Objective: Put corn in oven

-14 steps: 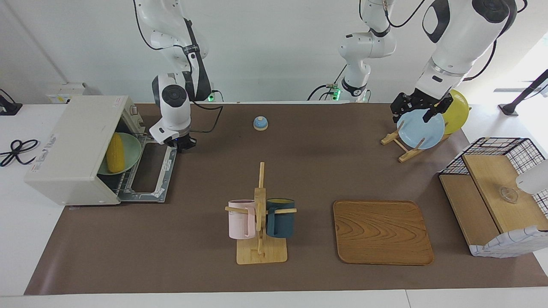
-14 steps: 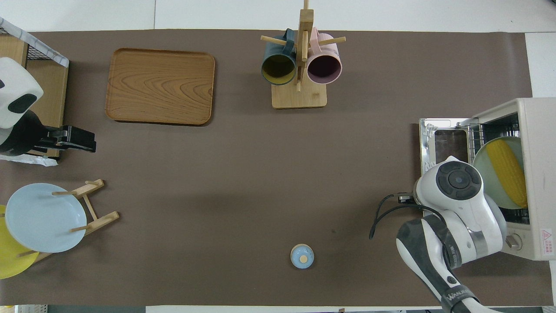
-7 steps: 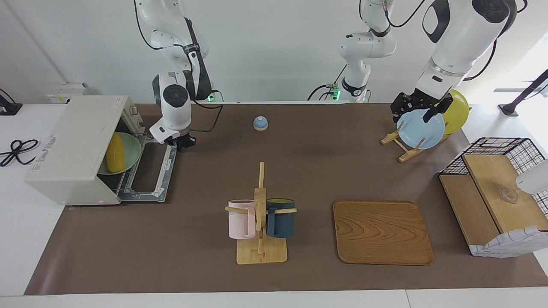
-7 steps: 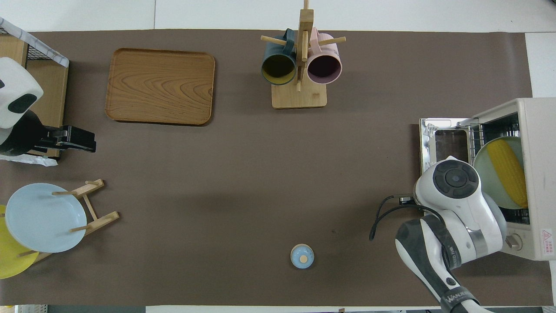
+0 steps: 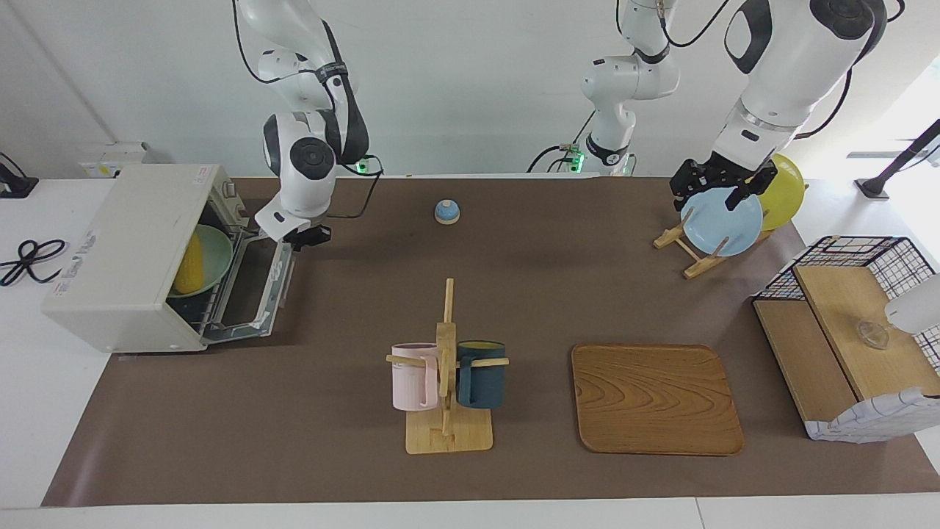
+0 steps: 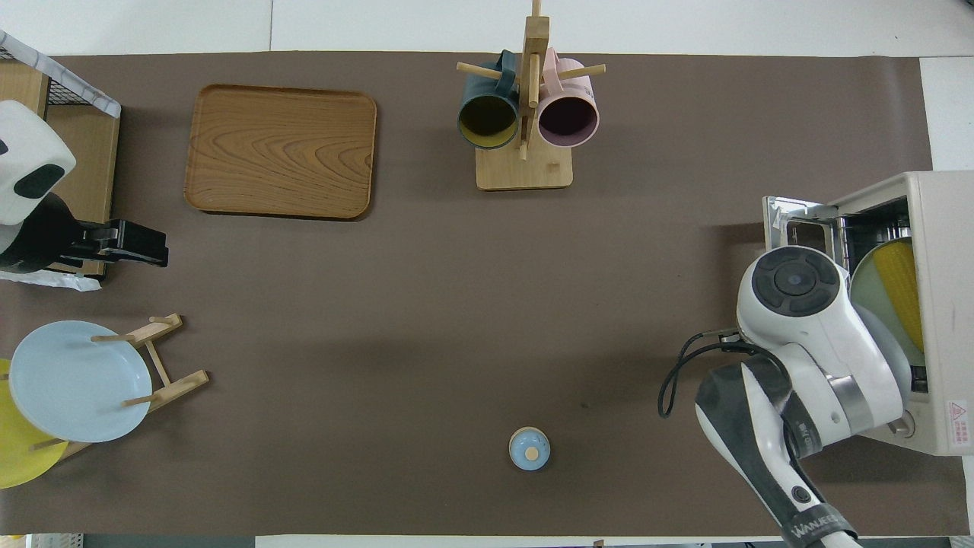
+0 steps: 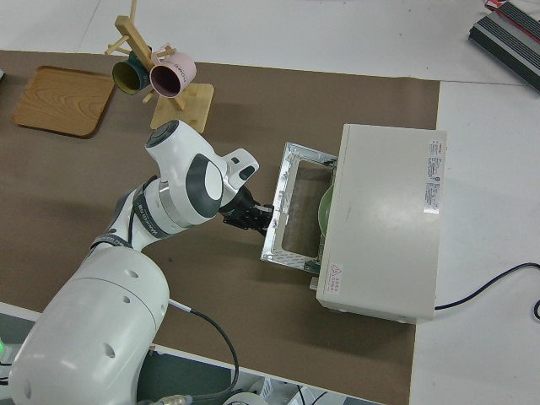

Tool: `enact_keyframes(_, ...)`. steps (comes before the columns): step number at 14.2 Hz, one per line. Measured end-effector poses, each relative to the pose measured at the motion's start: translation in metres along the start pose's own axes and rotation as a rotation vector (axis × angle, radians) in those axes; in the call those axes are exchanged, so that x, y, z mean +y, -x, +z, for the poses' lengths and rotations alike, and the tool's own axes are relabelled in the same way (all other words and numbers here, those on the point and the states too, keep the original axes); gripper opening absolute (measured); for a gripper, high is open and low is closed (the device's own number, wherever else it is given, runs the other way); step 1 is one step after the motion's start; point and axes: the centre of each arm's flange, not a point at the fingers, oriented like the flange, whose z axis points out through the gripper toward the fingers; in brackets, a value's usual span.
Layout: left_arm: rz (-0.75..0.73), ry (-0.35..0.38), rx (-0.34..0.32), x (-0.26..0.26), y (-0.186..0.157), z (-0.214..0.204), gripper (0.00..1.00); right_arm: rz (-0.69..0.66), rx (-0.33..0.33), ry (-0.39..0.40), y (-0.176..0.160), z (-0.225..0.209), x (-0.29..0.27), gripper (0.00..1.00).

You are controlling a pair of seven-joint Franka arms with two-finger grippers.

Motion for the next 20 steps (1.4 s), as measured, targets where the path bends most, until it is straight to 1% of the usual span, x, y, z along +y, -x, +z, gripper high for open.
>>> enact_keyframes(3, 0.000, 0.000, 0.000, 0.000, 0.000, 0.000, 1.00, -0.046, -0.053, 0.016, 0.004, -0.028, 0.039, 0.01)
enact_keyframes(6, 0.000, 0.000, 0.000, 0.000, 0.000, 0.000, 1.00, -0.082, -0.086, 0.018, 0.008, -0.043, 0.084, 0.01)
enact_keyframes(8, 0.000, 0.000, 0.000, 0.000, 0.000, 0.000, 1.00, -0.107, -0.057, 0.010, 0.007, -0.052, 0.114, 0.01)
enact_keyframes(11, 0.000, 0.000, 0.000, 0.000, 0.000, 0.000, 1.00, -0.141, -0.049, -0.024, 0.011, -0.046, 0.157, 0.01)
enact_keyframes(12, 0.000, 0.000, 0.000, 0.000, 0.000, 0.000, 1.00, -0.149, -0.045, -0.040, 0.012, -0.045, 0.160, 0.01)
enact_keyframes(14, 0.000, 0.000, 0.000, 0.000, 0.000, 0.000, 1.00, -0.151, -0.042, -0.043, 0.011, -0.046, 0.159, 0.01)
enact_keyframes(15, 0.000, 0.000, 0.000, 0.000, 0.000, 0.000, 1.00, -0.144, -0.029, -0.058, 0.010, -0.049, 0.159, 0.01)
enact_keyframes(17, 0.000, 0.000, 0.000, 0.000, 0.000, 0.000, 1.00, -0.124, 0.018, -0.102, 0.006, -0.068, 0.161, 0.01)
enact_keyframes(19, 0.000, 0.000, 0.000, 0.000, 0.000, 0.000, 1.00, -0.120, 0.073, -0.141, 0.001, -0.095, 0.156, 0.01)
enact_keyframes(20, 0.000, 0.000, 0.000, 0.000, 0.000, 0.000, 1.00, -0.123, 0.090, -0.161, -0.003, -0.111, 0.152, 0.01)
